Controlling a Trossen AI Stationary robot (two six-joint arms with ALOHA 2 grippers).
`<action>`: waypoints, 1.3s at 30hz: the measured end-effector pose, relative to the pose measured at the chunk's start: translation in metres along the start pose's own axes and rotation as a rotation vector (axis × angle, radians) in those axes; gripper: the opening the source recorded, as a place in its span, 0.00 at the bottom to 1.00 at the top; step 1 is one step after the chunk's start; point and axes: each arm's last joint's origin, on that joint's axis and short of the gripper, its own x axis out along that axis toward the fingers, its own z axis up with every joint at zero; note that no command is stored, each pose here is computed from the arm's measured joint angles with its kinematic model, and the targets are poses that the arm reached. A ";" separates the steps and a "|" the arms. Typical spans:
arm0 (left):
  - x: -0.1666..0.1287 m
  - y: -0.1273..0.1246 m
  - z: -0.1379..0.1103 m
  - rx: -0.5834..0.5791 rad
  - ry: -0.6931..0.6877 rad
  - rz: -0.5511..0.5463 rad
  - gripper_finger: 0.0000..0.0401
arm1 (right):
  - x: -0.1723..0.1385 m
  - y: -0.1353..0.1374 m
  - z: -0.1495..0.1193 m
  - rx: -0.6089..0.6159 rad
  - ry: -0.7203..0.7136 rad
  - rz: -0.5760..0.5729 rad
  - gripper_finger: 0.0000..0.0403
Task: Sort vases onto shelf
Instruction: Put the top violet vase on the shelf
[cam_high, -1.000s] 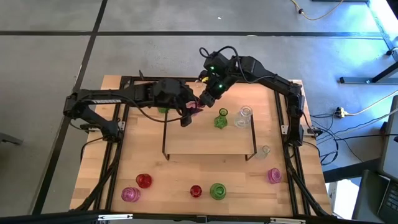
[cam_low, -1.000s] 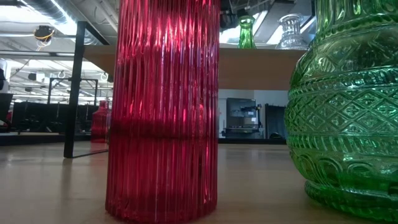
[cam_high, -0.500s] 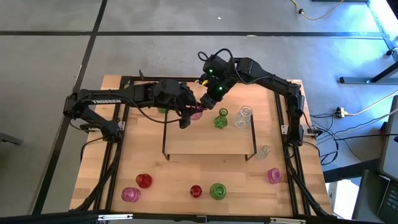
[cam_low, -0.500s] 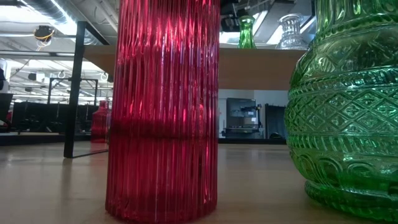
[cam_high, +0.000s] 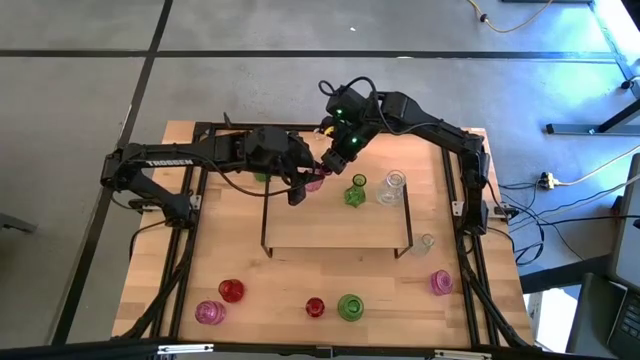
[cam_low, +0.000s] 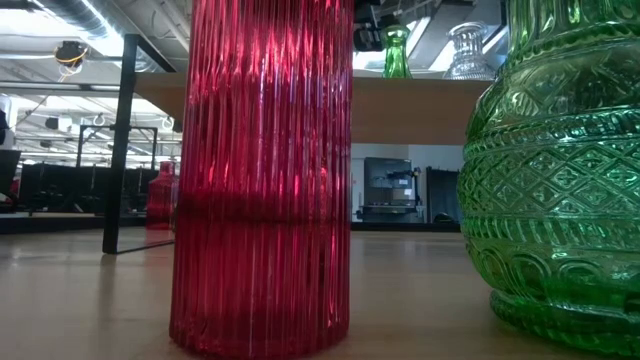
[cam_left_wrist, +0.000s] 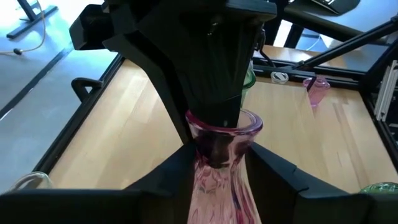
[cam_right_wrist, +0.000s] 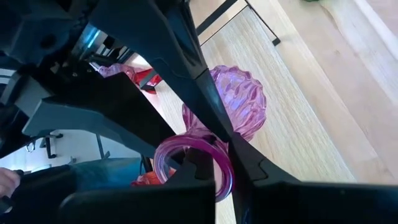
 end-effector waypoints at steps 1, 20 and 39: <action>0.000 0.000 0.000 0.000 0.000 0.000 0.34 | 0.000 0.000 0.000 0.000 0.000 0.001 0.00; 0.003 0.006 0.000 -0.044 0.005 -0.011 0.32 | 0.000 0.002 0.002 -0.026 0.004 0.063 0.00; 0.005 0.015 -0.001 -0.093 0.022 -0.014 0.45 | 0.001 0.007 0.009 -0.077 -0.046 0.123 0.00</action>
